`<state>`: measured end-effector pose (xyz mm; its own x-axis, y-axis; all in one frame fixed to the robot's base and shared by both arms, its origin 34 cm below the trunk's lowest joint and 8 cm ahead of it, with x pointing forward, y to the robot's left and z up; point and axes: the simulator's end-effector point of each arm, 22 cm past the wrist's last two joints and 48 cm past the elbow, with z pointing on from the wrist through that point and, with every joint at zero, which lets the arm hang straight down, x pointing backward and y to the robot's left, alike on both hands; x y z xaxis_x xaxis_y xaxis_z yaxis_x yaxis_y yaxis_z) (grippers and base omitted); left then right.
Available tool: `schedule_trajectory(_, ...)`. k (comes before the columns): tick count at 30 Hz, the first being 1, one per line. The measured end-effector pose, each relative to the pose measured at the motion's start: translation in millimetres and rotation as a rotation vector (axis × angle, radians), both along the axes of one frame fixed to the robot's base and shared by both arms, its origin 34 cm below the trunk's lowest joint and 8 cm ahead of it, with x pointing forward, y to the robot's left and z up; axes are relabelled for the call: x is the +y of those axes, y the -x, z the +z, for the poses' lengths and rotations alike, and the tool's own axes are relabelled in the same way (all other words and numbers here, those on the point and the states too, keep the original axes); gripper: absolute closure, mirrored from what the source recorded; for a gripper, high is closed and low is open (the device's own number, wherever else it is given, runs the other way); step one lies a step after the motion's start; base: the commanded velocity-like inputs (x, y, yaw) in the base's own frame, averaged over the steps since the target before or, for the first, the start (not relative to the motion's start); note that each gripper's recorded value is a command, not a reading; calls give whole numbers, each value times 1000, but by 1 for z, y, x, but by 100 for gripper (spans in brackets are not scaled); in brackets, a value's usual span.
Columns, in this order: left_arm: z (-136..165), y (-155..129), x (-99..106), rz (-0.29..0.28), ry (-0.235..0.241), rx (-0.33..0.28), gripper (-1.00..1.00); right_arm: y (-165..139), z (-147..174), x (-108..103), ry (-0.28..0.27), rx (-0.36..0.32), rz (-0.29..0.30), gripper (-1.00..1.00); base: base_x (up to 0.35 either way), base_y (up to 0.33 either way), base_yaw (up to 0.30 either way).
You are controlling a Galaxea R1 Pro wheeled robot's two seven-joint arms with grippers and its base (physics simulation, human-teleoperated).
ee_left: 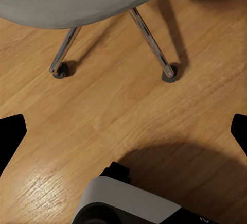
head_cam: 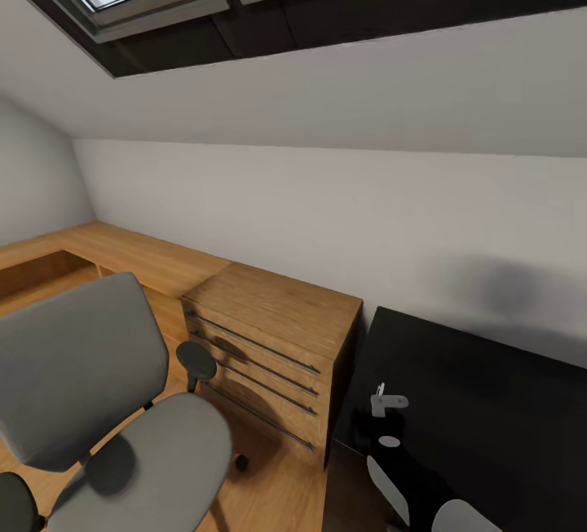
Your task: In the bedroom, organize the workspace by keeping the computer under the desk, ensuring the monitor is on the desk, placing the keyboard on the desk next to the monitor, placing the mouse on the desk next to the keyboard, moving the folder from the swivel chair onto the desk next to the mouse, stacking the notebook on top of the folder with the pen on top of the notebook, and positioning the swivel chair next to the desk.
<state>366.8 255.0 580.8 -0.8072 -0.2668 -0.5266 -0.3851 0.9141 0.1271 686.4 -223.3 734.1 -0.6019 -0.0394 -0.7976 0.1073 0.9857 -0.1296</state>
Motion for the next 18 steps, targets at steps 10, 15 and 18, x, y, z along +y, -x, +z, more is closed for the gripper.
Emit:
schedule_trajectory(10, 0, 0, 0, 0, 0, 0, -100, -2, 0, 1, 2, 10, -1, -100, 0, 0, 0)
schedule_trajectory(15, 0, 0, 0, 1, -1, 0, -100, -2, 0, 2, -7, 15, -7, -100, 0, 0, 0)
schedule_trajectory(18, 0, 0, 0, 1, -1, 0, -100, -1, -1, 2, -19, 18, -15, -100, 0, 0, 0)
